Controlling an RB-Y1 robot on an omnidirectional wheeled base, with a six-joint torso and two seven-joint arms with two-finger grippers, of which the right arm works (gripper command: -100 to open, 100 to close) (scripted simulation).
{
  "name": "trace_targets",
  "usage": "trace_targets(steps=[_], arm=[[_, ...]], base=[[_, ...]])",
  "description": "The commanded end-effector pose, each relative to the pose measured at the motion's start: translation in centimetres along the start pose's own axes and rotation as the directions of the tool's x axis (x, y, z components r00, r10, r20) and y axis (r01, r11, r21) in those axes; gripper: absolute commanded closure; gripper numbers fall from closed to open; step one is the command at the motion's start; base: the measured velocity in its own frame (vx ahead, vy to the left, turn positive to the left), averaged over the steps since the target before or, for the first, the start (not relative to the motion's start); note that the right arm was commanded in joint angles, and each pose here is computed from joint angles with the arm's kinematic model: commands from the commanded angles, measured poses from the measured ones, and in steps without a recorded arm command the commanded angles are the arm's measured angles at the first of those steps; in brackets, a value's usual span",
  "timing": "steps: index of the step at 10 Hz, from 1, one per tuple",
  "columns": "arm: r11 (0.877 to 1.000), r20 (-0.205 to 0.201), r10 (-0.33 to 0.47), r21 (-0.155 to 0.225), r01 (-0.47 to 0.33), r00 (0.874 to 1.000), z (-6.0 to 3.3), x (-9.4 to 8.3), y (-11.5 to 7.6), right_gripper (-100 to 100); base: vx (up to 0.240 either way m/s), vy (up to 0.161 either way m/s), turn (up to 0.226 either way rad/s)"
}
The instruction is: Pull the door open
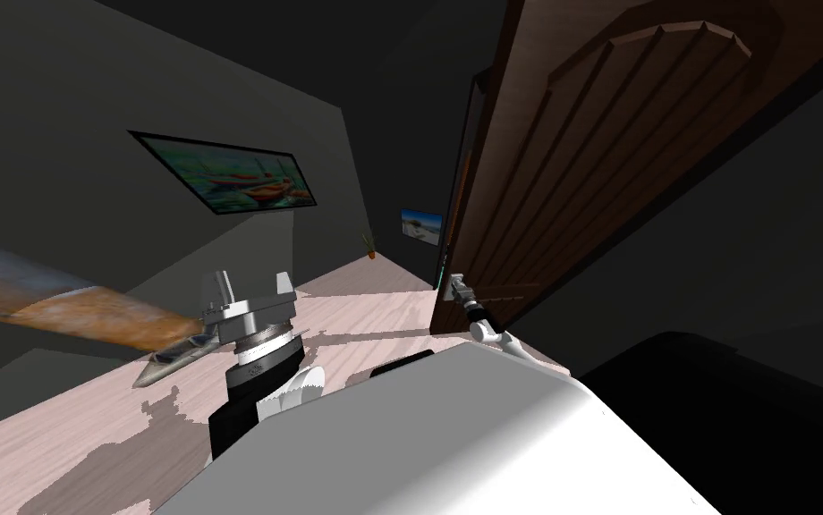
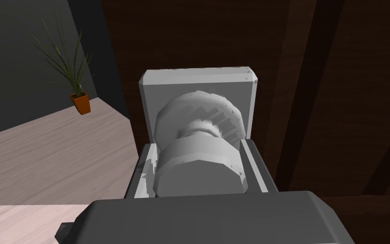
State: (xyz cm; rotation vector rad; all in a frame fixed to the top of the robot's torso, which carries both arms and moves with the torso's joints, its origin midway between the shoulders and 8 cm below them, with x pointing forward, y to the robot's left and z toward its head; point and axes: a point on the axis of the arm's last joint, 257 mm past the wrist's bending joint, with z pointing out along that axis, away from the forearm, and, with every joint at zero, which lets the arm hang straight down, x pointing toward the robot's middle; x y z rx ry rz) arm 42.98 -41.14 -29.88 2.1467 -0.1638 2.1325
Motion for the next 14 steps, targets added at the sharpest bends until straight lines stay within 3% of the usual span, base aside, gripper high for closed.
trace_targets(steps=[1, 14], arm=[[1.0, -0.004, 0.001, 0.013, -0.001, 1.0, -0.34, 0.2, -0.1, 100], [0.995, -0.005, 0.002, 0.1, -0.001, 1.0, -2.77, 0.2, -0.6, 100]], base=[[-0.199, -0.044, 0.139], [-0.181, -0.05, 0.112]])
